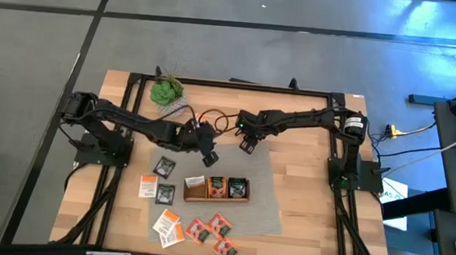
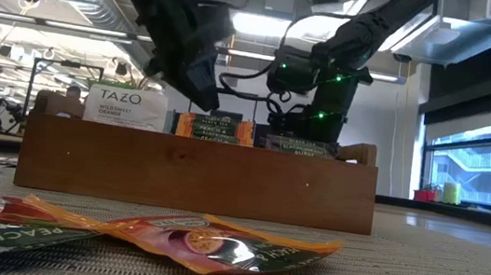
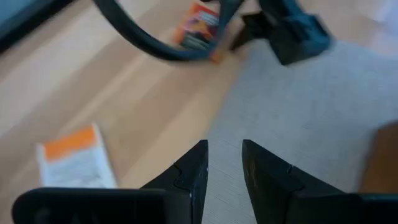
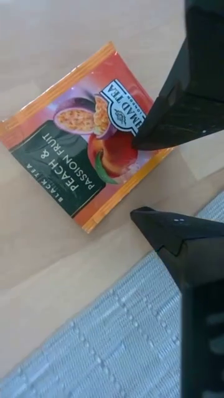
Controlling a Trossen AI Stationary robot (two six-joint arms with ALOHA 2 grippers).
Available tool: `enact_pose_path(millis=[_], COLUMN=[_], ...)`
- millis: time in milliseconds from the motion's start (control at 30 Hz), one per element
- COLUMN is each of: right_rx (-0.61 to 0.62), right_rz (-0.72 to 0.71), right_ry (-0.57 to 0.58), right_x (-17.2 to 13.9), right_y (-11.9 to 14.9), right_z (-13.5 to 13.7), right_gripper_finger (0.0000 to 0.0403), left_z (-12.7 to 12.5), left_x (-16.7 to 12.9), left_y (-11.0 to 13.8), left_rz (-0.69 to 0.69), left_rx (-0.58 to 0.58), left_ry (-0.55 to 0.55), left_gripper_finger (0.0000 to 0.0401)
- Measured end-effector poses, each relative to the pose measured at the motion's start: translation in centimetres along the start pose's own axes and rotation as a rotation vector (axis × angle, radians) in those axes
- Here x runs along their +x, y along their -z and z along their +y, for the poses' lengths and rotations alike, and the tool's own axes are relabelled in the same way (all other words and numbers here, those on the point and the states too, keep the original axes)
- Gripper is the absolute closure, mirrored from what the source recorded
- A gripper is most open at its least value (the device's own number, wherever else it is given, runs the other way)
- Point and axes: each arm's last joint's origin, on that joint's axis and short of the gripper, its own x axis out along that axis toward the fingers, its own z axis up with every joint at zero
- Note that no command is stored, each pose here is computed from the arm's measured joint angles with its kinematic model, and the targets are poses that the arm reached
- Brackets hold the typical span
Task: Pick & Place Tea
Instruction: Put the orange tea bag into the middle section of the wooden organizer
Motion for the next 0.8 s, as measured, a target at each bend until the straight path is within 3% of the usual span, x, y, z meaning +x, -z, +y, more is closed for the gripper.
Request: enact_pose_path(millis=[233, 400, 633, 800], right_rx=[-0.082, -0.155, -0.23, -0.246], right_rz=[-0.06, -0.134, -0.158, -0.111], right_ry=[-0.03, -0.124, -0.196, -0.292], right_x=[-2.6, -5.1, -6.9, -7.0], right_y=[-2.0, -3.8, -4.0, -3.6], right_z=[0.3, 0.8, 0.6, -1.2], right_gripper_finger=[0.0228, 0.0228, 0.0228, 0.0228], left_z=[2.8, 3.7, 3.0, 2.3], left_x=[1.2, 1.7, 2.3, 3.6], left_y=[-2.0, -2.7, -2.0, -1.4], left_rz=[-0.058, -0.071, -0.047, -0.032], left_rx=[0.145, 0.119, 0.129, 0.178], left_ry=[-0.102, -0.093, -0.084, -0.075], left_gripper_finger=[0.0306, 0.0306, 0.0306, 0.0306])
